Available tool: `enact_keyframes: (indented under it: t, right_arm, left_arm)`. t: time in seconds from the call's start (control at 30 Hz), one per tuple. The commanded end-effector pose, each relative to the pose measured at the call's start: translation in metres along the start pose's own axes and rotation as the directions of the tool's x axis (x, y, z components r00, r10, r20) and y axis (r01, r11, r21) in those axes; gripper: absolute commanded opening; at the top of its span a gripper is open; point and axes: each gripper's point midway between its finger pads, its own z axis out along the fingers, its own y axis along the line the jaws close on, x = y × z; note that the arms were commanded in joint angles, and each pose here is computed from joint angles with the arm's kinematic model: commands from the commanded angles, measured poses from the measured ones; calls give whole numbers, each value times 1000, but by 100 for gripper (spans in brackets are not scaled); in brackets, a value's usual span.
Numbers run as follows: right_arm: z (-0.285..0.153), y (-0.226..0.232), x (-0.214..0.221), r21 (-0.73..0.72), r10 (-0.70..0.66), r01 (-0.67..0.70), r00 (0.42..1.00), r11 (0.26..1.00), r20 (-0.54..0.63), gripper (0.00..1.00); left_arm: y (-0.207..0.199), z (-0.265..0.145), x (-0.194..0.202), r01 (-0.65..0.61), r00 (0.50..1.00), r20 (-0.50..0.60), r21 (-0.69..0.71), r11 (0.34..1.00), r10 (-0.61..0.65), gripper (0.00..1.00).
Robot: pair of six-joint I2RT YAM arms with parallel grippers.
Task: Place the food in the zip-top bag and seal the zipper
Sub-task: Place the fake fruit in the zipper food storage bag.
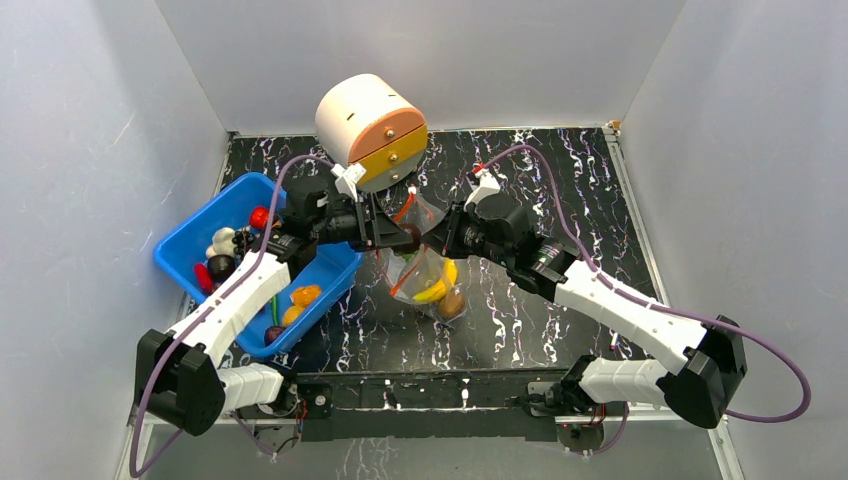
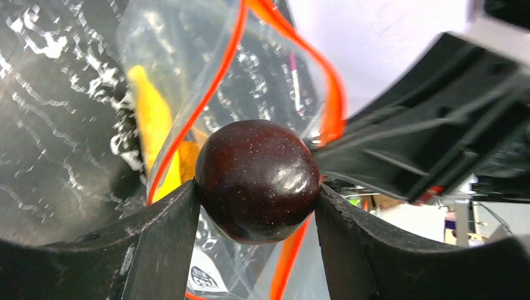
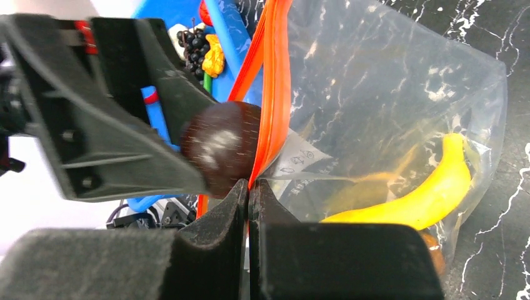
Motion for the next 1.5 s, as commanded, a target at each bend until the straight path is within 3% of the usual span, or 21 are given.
enact_keyframes:
  t: [0.0,0.1,0.57,0.73,0.9,1.17,1.47]
  right_arm:
    - [-7,35,-29,-130,-14,27,995,991,101,0]
    - [-6,37,-30,-138,-13,26,995,990,98,0]
    - [-22,48,-42,-193,16,16,987,981,162,0]
    - [-24,42,-32,-186,31,-6,991,983,132,0]
    - [-26,37,-29,-186,49,-21,987,982,150,0]
    - [-38,36,-32,-184,56,-25,985,983,164,0]
    - [-49,25,-34,-130,30,-5,981,991,191,0]
  left_arm:
    - [24,2,14,-44,998,-59,-138,989,36,40]
    - [22,3,13,-47,997,-63,-146,988,38,42]
    - [-7,-6,8,0,999,-49,-108,994,-6,64]
    - [-28,-14,-4,-39,999,-38,-92,995,36,78]
    - [-42,-21,-7,-67,997,-40,-76,995,64,84]
    - [-48,-37,-24,-91,995,15,-166,982,95,81]
    - [-26,-68,-48,-116,971,146,-402,908,189,79]
